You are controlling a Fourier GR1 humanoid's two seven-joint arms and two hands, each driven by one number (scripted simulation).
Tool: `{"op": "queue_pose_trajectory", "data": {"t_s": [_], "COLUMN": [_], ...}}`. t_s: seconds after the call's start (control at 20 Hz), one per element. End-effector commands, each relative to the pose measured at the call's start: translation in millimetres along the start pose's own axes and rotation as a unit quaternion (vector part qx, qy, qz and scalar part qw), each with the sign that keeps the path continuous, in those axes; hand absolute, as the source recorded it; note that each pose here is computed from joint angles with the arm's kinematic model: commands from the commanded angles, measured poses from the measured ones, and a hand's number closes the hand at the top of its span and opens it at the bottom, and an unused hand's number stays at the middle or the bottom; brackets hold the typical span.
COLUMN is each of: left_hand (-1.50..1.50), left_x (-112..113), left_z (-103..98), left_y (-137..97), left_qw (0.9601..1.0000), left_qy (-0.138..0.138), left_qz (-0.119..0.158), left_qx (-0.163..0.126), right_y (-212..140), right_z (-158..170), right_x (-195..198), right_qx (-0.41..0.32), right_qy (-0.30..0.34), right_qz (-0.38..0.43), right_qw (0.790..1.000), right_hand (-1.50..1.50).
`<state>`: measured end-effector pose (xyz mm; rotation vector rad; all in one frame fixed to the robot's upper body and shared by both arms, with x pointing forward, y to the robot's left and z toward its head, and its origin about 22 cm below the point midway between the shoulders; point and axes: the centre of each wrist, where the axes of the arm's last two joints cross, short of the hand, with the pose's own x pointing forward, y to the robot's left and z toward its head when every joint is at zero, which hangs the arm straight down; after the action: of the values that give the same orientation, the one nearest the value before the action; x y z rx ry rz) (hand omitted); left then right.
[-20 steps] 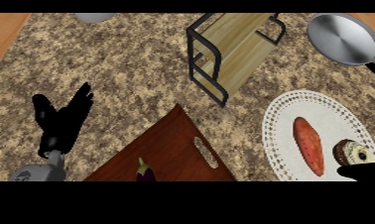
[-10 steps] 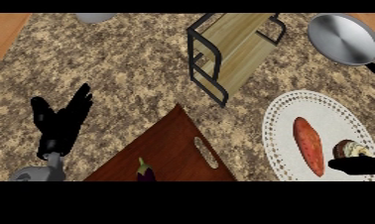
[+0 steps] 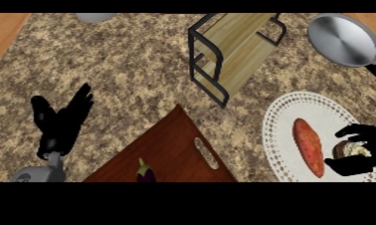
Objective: Pick the cupcake from the placemat and place it in the tiered shelf
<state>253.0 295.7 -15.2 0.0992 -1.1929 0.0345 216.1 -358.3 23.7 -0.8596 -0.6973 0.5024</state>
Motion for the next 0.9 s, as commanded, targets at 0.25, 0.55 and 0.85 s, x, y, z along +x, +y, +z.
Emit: {"op": "queue_pose_trajectory", "data": {"t_s": [0.25,0.55,0.85], "left_hand": [0.0,0.0,0.0], "left_x": [-34,-6,-7], "left_z": [3,-3,-3], "left_y": [21,-6,-12], "left_qw": [0.9987,0.9994,0.9993], "left_qy": [0.049,0.03,0.033], "left_qz": [0.002,-0.005,-0.003], "left_qx": [0.01,-0.017,-0.016], "right_y": [19,34,0], "right_z": [32,76,119], "right_x": [38,84,114], "right_qx": [-0.033,0.122,0.215], "right_qy": [-0.084,-0.409,-0.65], "right_qz": [-0.031,0.09,0.122], "right_qw": [0.995,0.9,0.719], "right_hand": [1.5,1.5,1.5]}}
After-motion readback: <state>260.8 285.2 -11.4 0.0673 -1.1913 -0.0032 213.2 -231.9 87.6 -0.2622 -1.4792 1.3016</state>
